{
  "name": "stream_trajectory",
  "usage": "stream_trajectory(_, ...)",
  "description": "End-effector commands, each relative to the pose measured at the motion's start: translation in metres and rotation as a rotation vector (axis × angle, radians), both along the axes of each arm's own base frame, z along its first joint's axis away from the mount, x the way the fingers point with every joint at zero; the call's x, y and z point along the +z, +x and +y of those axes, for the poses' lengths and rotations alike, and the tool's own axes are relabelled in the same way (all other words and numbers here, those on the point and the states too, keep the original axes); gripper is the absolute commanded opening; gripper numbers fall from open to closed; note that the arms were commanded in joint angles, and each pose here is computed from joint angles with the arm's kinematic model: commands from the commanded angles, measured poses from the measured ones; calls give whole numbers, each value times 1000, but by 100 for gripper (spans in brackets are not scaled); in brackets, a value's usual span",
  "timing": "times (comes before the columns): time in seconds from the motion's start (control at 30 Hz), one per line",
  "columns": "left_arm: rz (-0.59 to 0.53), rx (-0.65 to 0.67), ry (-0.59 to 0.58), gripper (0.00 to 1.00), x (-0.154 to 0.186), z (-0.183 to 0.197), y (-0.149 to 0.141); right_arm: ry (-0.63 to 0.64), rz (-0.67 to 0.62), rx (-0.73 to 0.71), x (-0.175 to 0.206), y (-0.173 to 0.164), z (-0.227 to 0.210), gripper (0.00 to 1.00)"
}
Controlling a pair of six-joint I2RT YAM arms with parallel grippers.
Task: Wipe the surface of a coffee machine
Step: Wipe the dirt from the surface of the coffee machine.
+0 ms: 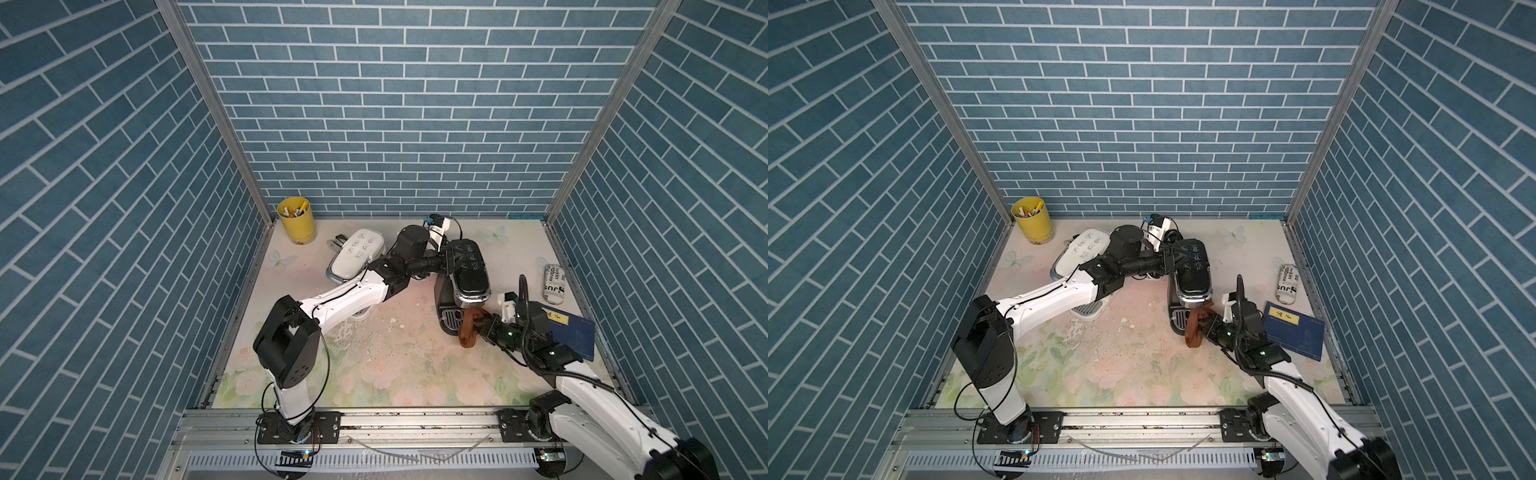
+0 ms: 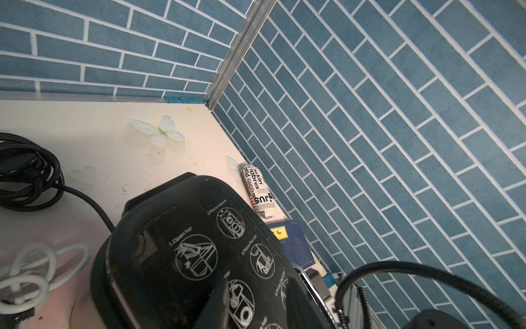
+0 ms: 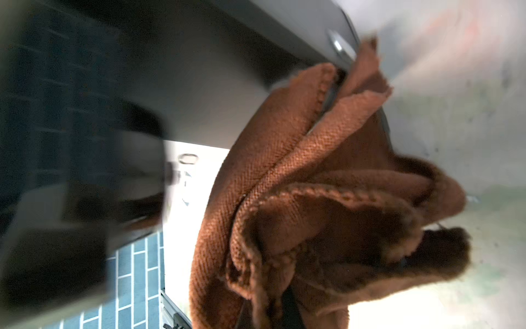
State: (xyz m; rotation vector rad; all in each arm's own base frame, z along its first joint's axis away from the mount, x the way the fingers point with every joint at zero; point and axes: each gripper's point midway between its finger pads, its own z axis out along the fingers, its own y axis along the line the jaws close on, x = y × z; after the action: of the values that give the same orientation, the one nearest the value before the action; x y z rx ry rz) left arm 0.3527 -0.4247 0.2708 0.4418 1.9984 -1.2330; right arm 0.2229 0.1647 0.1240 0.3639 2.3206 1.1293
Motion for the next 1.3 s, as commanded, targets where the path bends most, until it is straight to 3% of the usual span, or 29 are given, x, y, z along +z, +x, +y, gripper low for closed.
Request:
stream_trajectory(0.0,141,-30,134,36,-57,2,-15,-28,10,-43,12,-12,-13,0)
stream_trajectory(0.43,140,-34,137,35,-56,-1,-12,87,-284,5,130,-21,-9,0)
stream_trajectory(0.53,146,-31,136,36,-58,-1,-12,59,-288,-11,125,-17,-12,0)
stream_trajectory(0.83,156,-33,134,35,-62,0,-15,-22,-156,-60,45,-6,-17,0)
stream_trajectory(1.13,152,-36,132,35,-61,-1,-14,28,-307,6,120,-14,-8,0)
stream_trajectory(1.27,151,-36,128,35,-60,-3,-12,45,-287,63,120,-17,5,0)
